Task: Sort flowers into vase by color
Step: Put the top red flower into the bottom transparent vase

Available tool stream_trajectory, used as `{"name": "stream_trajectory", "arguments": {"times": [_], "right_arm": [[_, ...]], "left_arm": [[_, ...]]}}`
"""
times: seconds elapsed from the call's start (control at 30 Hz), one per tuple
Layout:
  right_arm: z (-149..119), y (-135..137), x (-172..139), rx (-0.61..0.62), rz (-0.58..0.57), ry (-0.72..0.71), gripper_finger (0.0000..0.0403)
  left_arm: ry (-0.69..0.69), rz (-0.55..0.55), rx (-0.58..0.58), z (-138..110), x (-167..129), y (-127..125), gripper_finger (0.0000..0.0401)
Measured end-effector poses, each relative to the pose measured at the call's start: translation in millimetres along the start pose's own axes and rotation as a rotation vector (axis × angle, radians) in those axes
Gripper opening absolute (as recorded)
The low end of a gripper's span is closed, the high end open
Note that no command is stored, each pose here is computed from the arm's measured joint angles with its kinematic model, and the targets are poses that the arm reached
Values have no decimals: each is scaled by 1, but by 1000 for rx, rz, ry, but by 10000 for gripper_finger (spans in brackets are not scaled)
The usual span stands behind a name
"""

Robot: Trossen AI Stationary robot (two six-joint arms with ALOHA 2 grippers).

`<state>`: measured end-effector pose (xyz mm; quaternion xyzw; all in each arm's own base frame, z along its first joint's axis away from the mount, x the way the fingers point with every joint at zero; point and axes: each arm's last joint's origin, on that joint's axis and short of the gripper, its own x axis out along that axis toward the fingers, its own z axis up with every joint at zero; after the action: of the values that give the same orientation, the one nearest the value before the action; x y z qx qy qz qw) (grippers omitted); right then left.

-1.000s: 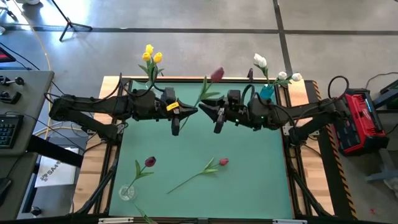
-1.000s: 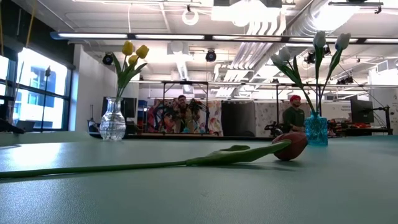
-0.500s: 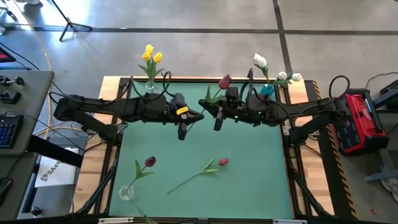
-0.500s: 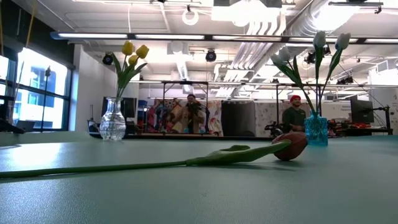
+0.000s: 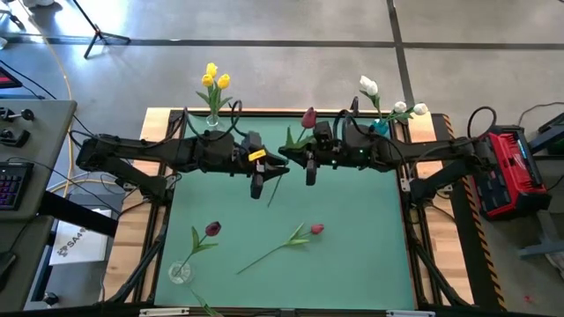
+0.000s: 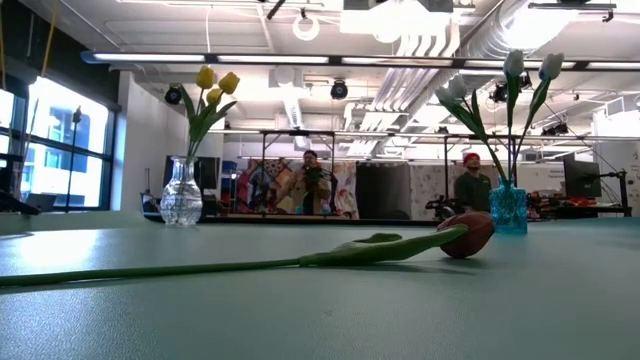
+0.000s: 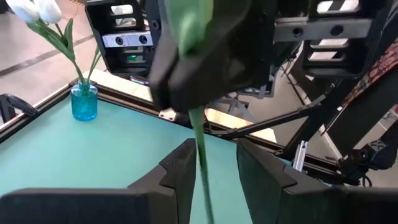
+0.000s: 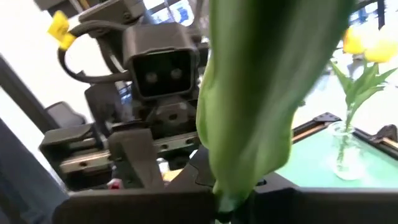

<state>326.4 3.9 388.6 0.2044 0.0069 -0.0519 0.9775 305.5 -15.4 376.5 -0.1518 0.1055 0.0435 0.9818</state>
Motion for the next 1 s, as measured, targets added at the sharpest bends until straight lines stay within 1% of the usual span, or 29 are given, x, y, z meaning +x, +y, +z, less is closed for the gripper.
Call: {"name": "stream_trajectory", "arguments": {"times": [0.13,0.33,0.53,0.67,0.8,1.0], "right_arm": [[1,-1,0,-21,50,20,1],[-1,0,0,-34,85,43,0],[-7,-3,0,-35,63,116,0],[-10,-4,-1,-37,56,151,0],[-10,-4,-1,-37,64,150,0],[-10,-4,-1,-37,72,151,0]], "left_arm": [[7,5,-21,-1,4,5,100],[71,-35,-64,-10,20,11,69],[58,-52,-71,-8,19,10,34],[42,-50,-54,-4,13,11,30],[42,-47,-21,-4,13,11,29],[42,-48,-20,-4,13,11,17]]}}
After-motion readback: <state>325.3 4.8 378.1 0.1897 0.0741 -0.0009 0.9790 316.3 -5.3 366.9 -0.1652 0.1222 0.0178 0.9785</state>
